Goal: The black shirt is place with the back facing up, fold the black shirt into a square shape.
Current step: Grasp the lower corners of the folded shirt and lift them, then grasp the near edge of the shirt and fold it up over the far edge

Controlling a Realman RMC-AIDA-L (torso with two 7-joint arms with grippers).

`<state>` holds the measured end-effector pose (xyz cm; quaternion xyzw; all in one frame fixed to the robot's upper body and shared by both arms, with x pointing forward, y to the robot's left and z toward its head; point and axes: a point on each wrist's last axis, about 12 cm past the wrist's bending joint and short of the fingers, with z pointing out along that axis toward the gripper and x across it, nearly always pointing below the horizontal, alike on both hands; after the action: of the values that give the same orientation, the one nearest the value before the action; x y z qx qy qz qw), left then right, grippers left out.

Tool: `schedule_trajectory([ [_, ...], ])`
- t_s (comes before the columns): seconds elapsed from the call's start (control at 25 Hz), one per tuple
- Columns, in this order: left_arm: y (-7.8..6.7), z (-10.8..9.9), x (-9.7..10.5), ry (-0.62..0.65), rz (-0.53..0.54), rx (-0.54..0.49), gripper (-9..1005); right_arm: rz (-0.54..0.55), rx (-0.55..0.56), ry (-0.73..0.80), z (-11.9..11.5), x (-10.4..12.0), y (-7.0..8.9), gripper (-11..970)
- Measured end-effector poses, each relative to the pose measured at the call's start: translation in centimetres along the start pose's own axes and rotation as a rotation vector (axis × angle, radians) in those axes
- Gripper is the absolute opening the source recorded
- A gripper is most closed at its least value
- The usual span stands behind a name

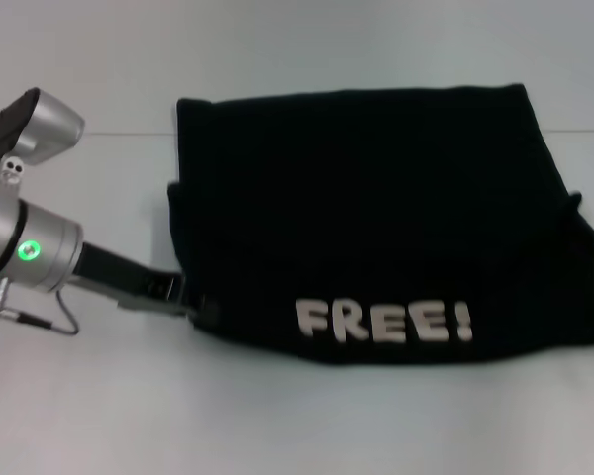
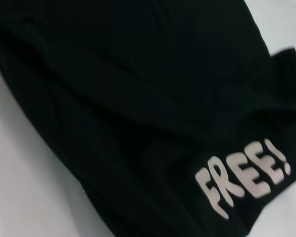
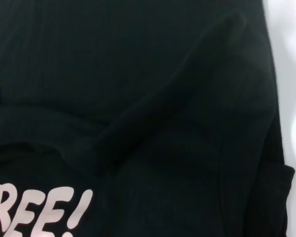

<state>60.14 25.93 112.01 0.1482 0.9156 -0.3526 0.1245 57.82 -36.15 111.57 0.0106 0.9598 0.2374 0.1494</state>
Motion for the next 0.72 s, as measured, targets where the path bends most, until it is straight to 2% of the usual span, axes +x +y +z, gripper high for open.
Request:
schedule_trajectory([
  [0.04, 0.0, 0.0, 0.0, 0.0, 0.0, 0.0, 26, 0.004, -0.005, 0.033, -0.4, 0.7, -0.1, 56],
  [0.12, -0.6, -0.8, 1.4, 0.106, 0.009, 0.047, 26, 0.009, -0.009, 0.099, -1.1, 2.1, -0.2, 56],
  [0.24, -0.8, -1.4, 2.5, 0.175, 0.01, 0.078, 26, 0.026, -0.019, 0.191, -1.9, 4.5, -0.7, 56],
  [0.44, -1.1, -2.1, 4.7, 0.31, 0.014, 0.13, 27, 0.028, -0.061, 0.285, -3.1, 7.2, -1.1, 57],
  [0.56, -1.0, -2.1, 5.6, 0.367, 0.013, 0.136, 26, 0.027, -0.075, 0.299, -3.5, 7.7, -1.3, 57],
  [0.72, -1.0, -2.4, 5.3, 0.324, 0.009, 0.152, 27, 0.01, -0.125, 0.239, -4.3, 6.8, -1.1, 57],
])
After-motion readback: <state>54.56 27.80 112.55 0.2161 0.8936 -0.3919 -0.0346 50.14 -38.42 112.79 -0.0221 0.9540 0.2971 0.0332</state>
